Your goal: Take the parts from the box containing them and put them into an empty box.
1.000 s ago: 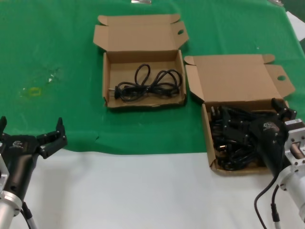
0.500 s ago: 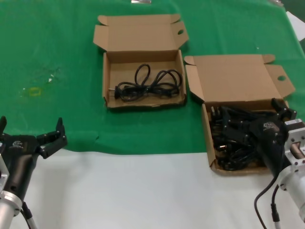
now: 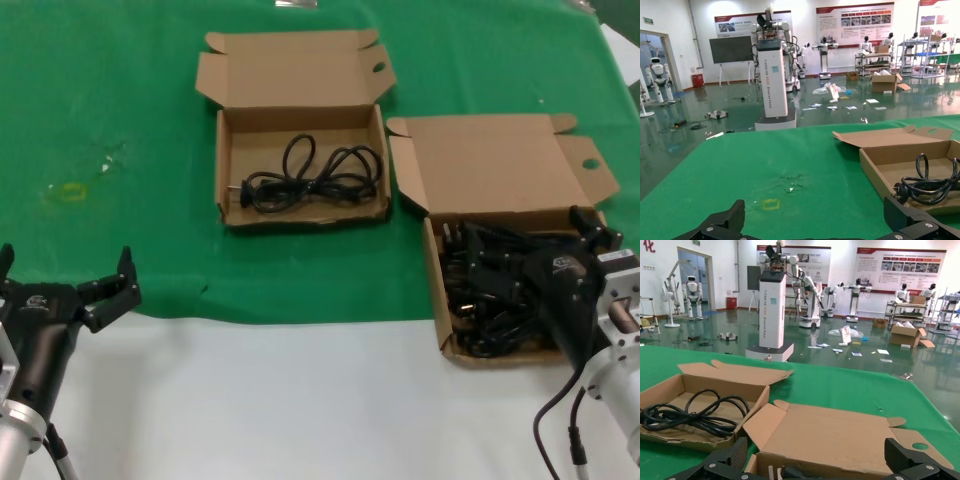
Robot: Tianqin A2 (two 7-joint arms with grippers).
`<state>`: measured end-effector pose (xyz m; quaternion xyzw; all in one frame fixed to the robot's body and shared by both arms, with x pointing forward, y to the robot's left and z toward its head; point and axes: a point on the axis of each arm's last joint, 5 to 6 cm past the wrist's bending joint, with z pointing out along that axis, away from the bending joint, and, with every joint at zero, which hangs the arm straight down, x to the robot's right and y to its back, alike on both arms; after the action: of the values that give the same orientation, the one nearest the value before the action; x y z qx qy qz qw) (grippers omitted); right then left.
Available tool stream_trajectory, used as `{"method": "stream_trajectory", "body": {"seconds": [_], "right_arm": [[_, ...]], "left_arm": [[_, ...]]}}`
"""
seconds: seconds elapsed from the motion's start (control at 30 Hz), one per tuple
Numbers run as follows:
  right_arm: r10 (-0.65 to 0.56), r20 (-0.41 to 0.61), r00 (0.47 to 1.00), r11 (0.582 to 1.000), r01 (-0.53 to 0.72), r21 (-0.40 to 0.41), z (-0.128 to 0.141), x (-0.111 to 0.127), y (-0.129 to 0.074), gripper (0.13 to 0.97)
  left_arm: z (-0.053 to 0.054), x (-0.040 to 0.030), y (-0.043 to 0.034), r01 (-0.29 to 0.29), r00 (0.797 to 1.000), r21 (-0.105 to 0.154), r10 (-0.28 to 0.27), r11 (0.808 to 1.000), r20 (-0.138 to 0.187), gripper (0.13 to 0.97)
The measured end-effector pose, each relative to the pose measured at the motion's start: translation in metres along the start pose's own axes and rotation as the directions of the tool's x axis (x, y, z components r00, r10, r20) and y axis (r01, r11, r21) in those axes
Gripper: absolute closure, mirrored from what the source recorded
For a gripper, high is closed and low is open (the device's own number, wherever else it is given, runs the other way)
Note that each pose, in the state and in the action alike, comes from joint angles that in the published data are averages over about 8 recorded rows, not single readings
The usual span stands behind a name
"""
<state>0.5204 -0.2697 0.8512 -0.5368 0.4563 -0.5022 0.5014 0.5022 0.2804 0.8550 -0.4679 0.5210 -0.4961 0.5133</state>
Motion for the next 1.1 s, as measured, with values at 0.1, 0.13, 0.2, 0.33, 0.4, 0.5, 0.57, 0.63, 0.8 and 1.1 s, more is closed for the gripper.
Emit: {"method": "stream_trajectory", "body": {"seconds": [0.1,0.13,0.2,0.33,0.4,0.5,0.57,0.63,0.8,1.1], "right_arm": [[0.000,0.000,1.000,1.000,0.000,0.000,0.0000,0.0000,0.0000,0.130],[0.000,0.000,1.000,1.000,0.000,0.000,0.0000,0.0000,0.0000,0.130],[0.000,0.000,1.000,1.000,0.000,0.000,0.0000,0.0000,0.0000,0.130],[0.000,0.000,1.000,1.000,0.000,0.000,0.0000,0.0000,0.0000,0.130],[0.000,0.000,1.000,1.000,0.000,0.000,0.0000,0.0000,0.0000,0.130],[0.000,0.000,1.000,1.000,0.000,0.000,0.0000,0.0000,0.0000,0.130],[0.000,0.000,1.000,1.000,0.000,0.000,0.0000,0.0000,0.0000,0.130],[0.000,0.000,1.000,1.000,0.000,0.000,0.0000,0.0000,0.0000,0.130],[0.000,0.000,1.000,1.000,0.000,0.000,0.0000,0.0000,0.0000,0.130],[0.000,0.000,1.000,1.000,0.000,0.000,0.0000,0.0000,0.0000,0.130]], "left_arm": [[0.0000,0.0000,0.0000,0.000,1.000,0.000,0.000,1.000,0.000,0.132],[0.0000,0.0000,0.0000,0.000,1.000,0.000,0.000,1.000,0.000,0.132],[0.0000,0.0000,0.0000,0.000,1.000,0.000,0.000,1.000,0.000,0.132],[0.0000,0.0000,0.0000,0.000,1.000,0.000,0.000,1.000,0.000,0.132],[0.0000,0.0000,0.0000,0.000,1.000,0.000,0.000,1.000,0.000,0.132],[0.0000,0.0000,0.0000,0.000,1.000,0.000,0.000,1.000,0.000,0.132],[0.0000,0.0000,0.0000,0.000,1.000,0.000,0.000,1.000,0.000,0.132],[0.0000,0.0000,0.0000,0.000,1.000,0.000,0.000,1.000,0.000,0.132],[0.0000,0.0000,0.0000,0.000,1.000,0.000,0.000,1.000,0.000,0.132],[0.0000,0.0000,0.0000,0.000,1.000,0.000,0.000,1.000,0.000,0.132]]}}
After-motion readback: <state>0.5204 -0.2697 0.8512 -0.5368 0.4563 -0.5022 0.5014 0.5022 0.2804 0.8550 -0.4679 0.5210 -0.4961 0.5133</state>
